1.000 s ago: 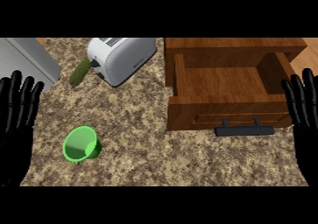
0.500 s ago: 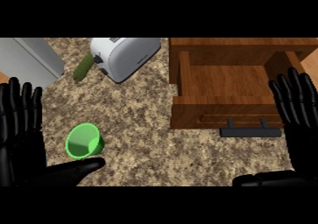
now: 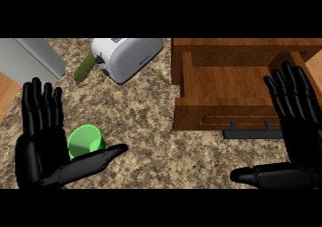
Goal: Pick up the cup, place it into the drawer and close the drawer
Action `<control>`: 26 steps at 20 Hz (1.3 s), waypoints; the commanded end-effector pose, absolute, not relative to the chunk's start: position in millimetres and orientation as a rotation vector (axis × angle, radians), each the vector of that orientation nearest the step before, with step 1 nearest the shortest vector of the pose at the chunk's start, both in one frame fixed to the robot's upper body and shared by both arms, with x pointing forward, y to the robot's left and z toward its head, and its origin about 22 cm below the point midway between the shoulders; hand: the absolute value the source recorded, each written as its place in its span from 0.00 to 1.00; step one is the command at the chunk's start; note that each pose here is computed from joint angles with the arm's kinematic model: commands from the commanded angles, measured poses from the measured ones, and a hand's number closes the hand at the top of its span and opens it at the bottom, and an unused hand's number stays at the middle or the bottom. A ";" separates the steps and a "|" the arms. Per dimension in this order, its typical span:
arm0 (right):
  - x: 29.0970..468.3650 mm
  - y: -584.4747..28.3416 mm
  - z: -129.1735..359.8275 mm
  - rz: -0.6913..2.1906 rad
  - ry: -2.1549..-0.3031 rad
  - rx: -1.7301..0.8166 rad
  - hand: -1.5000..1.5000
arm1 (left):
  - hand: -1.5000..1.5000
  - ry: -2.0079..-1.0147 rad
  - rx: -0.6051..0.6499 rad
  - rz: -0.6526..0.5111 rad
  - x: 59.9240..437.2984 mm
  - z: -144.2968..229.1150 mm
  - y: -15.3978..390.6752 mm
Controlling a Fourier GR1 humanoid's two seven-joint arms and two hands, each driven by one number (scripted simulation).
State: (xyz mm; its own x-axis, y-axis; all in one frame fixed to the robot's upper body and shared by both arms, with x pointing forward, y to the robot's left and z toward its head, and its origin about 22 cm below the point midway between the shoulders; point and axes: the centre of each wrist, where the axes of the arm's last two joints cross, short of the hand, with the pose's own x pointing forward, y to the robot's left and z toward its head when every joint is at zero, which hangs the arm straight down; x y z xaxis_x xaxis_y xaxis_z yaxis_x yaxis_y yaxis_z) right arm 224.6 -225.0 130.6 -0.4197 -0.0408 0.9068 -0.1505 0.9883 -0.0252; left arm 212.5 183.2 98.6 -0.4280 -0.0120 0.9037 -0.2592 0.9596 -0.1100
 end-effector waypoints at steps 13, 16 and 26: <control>209.1 -231.4 135.6 0.130 -2.000 0.137 0.00 | 0.00 -1.932 0.238 0.339 222.6 77.9 199.7; 236.7 -221.4 127.0 0.084 -2.011 0.122 0.00 | 0.00 -1.918 0.283 0.354 233.1 73.3 205.0; 228.5 -230.7 145.4 0.112 -2.018 0.140 0.00 | 0.00 -1.791 0.328 0.375 195.7 17.1 194.6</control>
State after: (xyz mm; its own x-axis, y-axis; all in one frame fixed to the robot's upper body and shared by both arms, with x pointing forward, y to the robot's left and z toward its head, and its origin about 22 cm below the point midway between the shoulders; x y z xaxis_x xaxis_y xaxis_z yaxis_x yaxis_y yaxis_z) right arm 227.1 -231.4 133.1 -0.4308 -0.0383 0.9016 -0.1399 0.9899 -0.0248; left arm 203.1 198.1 43.4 -0.2799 -0.0188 0.9599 -0.3839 0.9186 -0.0939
